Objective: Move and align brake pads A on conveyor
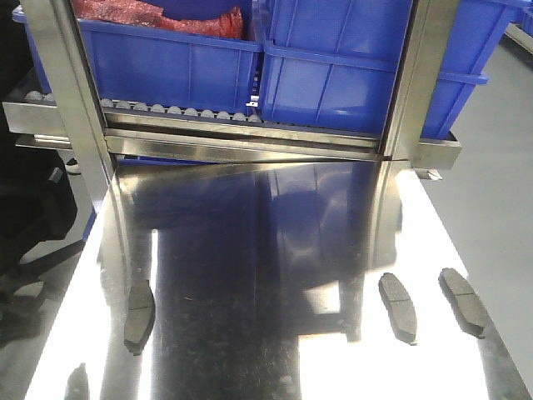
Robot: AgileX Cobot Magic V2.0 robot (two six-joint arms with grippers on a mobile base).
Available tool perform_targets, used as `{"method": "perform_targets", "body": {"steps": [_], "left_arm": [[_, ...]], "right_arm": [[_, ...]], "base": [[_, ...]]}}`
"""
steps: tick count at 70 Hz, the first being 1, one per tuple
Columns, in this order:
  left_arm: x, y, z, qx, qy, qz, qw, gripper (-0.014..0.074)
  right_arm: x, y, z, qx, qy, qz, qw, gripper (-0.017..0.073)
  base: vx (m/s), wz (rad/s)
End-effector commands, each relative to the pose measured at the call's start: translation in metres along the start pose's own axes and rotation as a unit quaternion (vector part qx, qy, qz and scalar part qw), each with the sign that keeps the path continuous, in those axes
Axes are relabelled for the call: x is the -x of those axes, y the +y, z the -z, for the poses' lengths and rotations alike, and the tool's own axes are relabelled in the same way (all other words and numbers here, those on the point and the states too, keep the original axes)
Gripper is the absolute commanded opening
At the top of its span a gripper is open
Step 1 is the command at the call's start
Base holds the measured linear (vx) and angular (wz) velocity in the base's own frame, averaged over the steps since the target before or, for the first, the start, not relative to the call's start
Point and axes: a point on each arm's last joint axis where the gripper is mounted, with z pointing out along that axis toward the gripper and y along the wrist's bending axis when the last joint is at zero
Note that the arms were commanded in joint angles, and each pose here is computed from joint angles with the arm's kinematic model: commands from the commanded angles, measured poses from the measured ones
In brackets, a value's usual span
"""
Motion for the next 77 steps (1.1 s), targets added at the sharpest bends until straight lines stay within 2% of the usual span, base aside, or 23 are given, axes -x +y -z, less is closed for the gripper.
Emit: {"method": "perform_targets", "body": {"steps": [1,11,19,77], "left_arm": [[0.001,-0.002,0.019,-0.012,-0.090,0.003,0.996,0.0101],[-0.007,-0.001,0.036,-0.018,-0.135,0.004,0.991,0.0101],[-0.010,-0.001,0.045,-0.020,-0.147,0.003,0.989,0.0101],[-0.016,-0.001,0.048,-0.020,-0.131,0.002,0.991,0.0101]], "right_arm": [[0.005,0.000,0.001,0.000,-0.040,0.007,0.999,-0.0003],[0.005,0.000,0.001,0.000,-0.040,0.007,0.999,-0.0003],[0.005,0.000,0.001,0.000,-0.040,0.007,0.999,-0.0003],[0.005,0.000,0.001,0.000,-0.040,0.012,0.999,-0.0003]], "base": [[0.00,0.00],[0.00,0.00],[0.00,0.00],[0.00,0.00]]}}
